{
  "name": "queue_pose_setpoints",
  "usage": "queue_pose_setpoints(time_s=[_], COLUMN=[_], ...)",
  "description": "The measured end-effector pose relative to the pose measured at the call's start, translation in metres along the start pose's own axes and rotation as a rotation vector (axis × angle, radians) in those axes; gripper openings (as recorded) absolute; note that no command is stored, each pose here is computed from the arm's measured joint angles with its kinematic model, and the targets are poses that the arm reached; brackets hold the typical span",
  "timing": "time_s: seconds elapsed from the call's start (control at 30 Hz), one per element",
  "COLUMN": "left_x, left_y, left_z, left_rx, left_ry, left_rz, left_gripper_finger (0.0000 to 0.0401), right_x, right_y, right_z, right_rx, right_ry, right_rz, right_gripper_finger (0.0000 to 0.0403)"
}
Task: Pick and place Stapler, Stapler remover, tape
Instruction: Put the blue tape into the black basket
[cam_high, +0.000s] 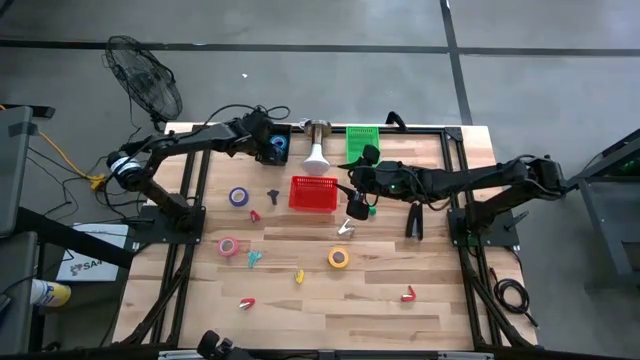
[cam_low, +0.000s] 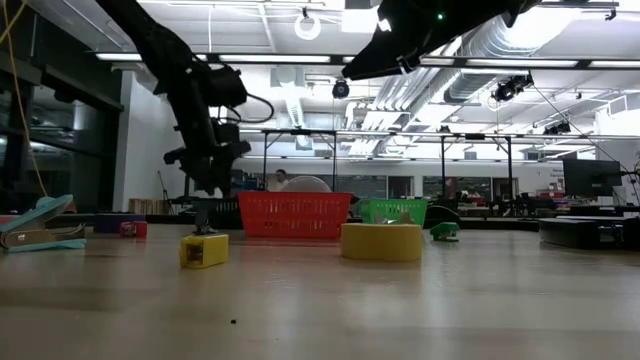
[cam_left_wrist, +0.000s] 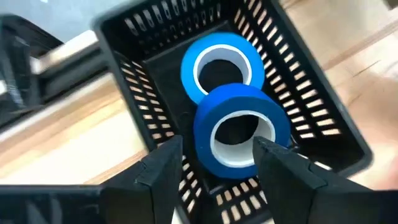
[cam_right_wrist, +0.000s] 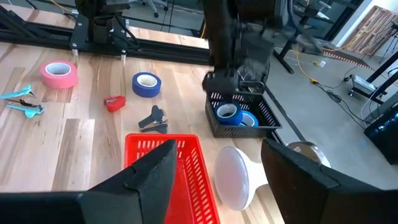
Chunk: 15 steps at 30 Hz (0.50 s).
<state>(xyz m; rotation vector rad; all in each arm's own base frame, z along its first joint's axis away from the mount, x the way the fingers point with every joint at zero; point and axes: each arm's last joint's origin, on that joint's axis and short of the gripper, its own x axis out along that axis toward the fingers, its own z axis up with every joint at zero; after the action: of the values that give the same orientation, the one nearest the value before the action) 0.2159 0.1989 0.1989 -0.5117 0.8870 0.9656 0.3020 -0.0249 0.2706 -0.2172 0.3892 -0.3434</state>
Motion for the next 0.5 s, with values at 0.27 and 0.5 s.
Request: queue_pose_setpoints(time_s=[0.27,0.5], left_x=[-0.043,-0.057], left_y=[0.011,0.018], left_z=[-0.013,-0.040], left_rx=[0.055,0.074], left_ry=[0.087,0.348], left_rz=[-0.022,0.003], left_gripper_finger=[0.0194,0.0194], right_x=[0.000,0.000], right_y=[0.000,0.000], right_z=[-0.003,-0.003], right_rx=[-0.010,-0.019], right_ry=[0.029,0.030], right_rz=[0.005,0.005], right_gripper_finger=[0.0225,0.0227])
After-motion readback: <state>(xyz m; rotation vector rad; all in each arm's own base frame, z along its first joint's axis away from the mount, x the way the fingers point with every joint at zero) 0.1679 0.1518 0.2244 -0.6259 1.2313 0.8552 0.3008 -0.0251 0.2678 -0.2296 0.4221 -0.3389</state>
